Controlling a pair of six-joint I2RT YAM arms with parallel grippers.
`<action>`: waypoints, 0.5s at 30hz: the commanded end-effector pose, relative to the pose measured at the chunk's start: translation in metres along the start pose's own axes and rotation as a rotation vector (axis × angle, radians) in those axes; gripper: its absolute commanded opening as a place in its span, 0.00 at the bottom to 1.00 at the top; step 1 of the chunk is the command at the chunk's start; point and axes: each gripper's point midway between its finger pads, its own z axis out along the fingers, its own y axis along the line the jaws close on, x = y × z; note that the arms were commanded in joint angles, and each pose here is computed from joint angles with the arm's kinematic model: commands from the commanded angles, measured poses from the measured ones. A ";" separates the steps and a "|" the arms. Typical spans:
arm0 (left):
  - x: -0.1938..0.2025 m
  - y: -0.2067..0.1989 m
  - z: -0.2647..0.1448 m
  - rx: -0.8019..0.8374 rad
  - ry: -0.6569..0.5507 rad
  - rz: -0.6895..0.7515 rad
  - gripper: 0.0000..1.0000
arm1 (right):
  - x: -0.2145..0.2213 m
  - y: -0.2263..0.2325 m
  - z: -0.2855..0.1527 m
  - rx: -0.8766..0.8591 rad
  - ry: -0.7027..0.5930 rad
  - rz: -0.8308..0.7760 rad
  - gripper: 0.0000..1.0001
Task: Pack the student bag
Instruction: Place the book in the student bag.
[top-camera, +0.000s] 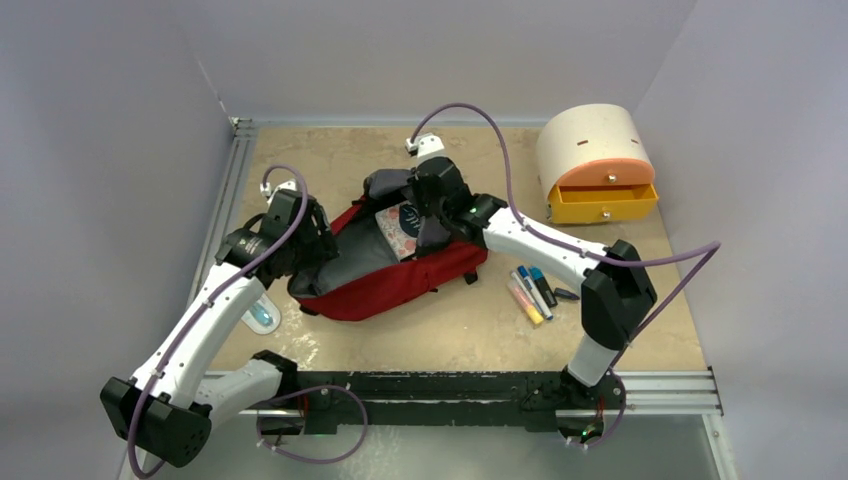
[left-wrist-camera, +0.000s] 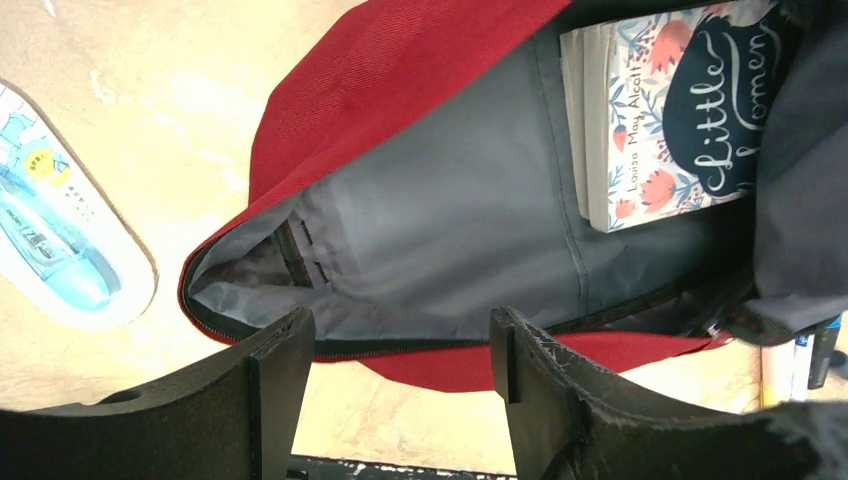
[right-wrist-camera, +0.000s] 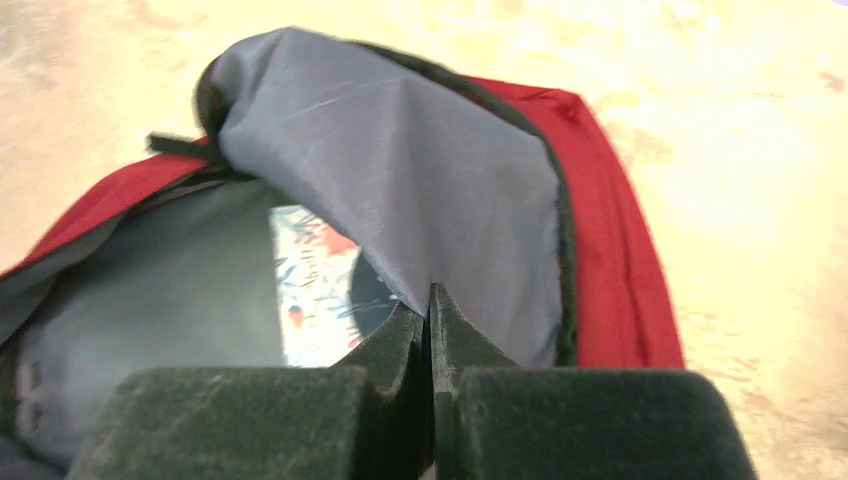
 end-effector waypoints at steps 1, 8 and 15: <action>0.001 0.000 -0.001 0.000 0.006 -0.021 0.64 | -0.040 -0.049 0.006 0.150 -0.080 0.010 0.00; -0.007 -0.005 -0.004 0.022 -0.020 -0.005 0.64 | -0.056 -0.070 0.013 0.198 -0.096 -0.023 0.00; -0.004 -0.001 0.004 0.000 -0.015 0.004 0.65 | -0.054 -0.044 0.008 0.033 -0.097 -0.081 0.00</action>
